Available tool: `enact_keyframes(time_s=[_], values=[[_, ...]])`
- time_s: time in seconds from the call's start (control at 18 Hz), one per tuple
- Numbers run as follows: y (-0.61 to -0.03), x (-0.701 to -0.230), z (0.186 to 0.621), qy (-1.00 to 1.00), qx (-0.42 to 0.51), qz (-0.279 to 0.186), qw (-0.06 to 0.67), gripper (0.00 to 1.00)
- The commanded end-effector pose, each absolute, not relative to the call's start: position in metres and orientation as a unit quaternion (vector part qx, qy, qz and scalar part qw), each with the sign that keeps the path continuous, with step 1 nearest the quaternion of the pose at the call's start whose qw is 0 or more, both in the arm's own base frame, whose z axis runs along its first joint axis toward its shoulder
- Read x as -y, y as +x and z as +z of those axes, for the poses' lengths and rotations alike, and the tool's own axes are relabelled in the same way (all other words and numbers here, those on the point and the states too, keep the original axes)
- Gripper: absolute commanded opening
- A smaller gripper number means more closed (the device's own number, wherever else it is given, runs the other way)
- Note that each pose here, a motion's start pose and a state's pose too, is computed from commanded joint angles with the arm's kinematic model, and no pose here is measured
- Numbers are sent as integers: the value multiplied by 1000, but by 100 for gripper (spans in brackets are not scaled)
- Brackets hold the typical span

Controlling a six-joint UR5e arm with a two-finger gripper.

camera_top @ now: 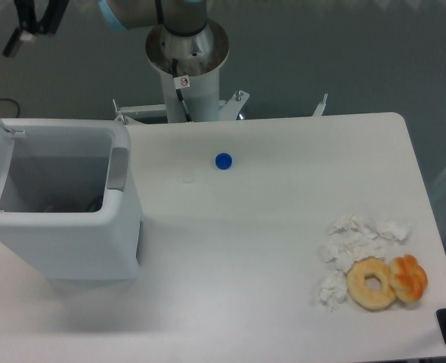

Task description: Close the trash can

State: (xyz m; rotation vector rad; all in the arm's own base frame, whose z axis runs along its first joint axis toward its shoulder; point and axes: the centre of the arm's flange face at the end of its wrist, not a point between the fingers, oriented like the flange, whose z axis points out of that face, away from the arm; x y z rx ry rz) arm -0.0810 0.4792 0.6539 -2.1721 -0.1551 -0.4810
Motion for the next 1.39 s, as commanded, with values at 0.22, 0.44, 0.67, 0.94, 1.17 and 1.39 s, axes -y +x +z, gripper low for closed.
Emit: enact_keyframes(time_s=[0.22,0.44,0.67,0.94,1.17,1.39], values=[[-60,-487,657,-874,38,-208,438,100],[-48,-488,659,-867,20,-232,440,100],[-29,-489,661,-860,-5,-259,440,100],[-9,-498,651,-858,-23,-286,426,100],[11,-509,642,-860,-41,-301,411,100],[26,-522,628,-863,-52,-314,393,100]])
